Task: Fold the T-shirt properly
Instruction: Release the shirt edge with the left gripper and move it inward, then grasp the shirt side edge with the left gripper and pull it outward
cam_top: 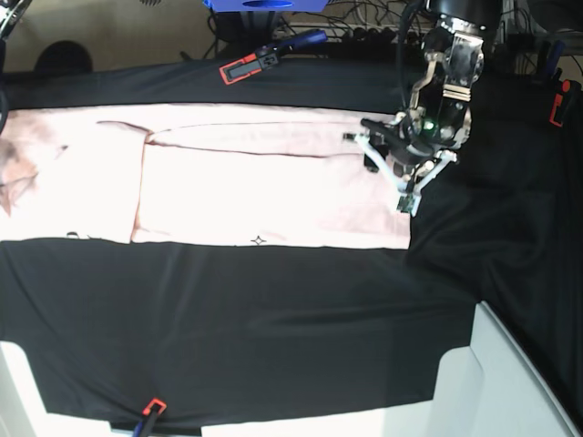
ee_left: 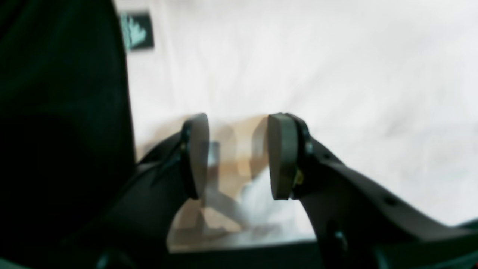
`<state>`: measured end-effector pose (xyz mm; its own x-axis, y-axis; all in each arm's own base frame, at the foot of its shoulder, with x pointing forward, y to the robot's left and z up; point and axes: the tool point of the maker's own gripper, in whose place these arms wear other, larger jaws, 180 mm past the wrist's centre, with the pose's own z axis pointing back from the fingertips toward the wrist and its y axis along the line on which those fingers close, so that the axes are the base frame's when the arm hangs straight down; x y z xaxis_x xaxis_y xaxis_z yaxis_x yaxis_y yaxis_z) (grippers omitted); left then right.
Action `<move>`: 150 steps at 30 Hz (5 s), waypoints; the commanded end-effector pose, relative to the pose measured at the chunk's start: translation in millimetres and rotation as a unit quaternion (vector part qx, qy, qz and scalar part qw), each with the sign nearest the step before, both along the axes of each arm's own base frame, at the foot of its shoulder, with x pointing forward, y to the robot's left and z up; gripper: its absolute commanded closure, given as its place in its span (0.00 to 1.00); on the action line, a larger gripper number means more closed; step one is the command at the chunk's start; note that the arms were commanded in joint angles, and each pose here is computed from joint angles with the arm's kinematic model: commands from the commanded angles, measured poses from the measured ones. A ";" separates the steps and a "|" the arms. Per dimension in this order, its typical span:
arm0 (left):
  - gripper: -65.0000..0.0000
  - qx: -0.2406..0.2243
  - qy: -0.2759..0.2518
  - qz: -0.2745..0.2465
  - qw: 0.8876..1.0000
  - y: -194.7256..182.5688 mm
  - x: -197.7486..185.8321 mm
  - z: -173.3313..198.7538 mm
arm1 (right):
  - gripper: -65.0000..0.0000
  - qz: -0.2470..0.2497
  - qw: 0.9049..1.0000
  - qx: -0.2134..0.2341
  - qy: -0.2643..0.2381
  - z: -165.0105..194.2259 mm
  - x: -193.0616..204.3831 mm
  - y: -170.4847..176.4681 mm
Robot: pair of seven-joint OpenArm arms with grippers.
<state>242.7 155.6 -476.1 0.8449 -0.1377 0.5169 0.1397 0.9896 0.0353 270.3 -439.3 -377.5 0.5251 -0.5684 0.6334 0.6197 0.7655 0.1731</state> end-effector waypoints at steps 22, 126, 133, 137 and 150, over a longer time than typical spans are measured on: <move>0.61 -0.028 -0.091 0.001 0.995 -24.6 71.2 48.3 | 0.83 0.171 0.983 -0.063 0.021 -13.4 33.6 52.0; 0.12 -0.219 0.038 0.068 0.973 47.2 16.0 9.3 | 0.99 0.208 0.958 -0.152 0.124 -87.5 -52.3 65.5; 0.12 -0.239 0.034 0.090 0.966 39.9 15.4 -4.2 | 0.99 0.208 0.958 -0.152 0.124 -87.5 -52.3 65.5; 0.12 -0.240 0.020 0.082 0.967 37.2 21.9 5.0 | 0.99 0.208 0.958 -0.152 0.124 -87.5 -52.3 65.5; 0.12 -0.240 0.007 0.073 0.968 30.2 25.4 13.4 | 0.99 0.208 0.958 -0.153 0.123 -86.8 -51.5 64.9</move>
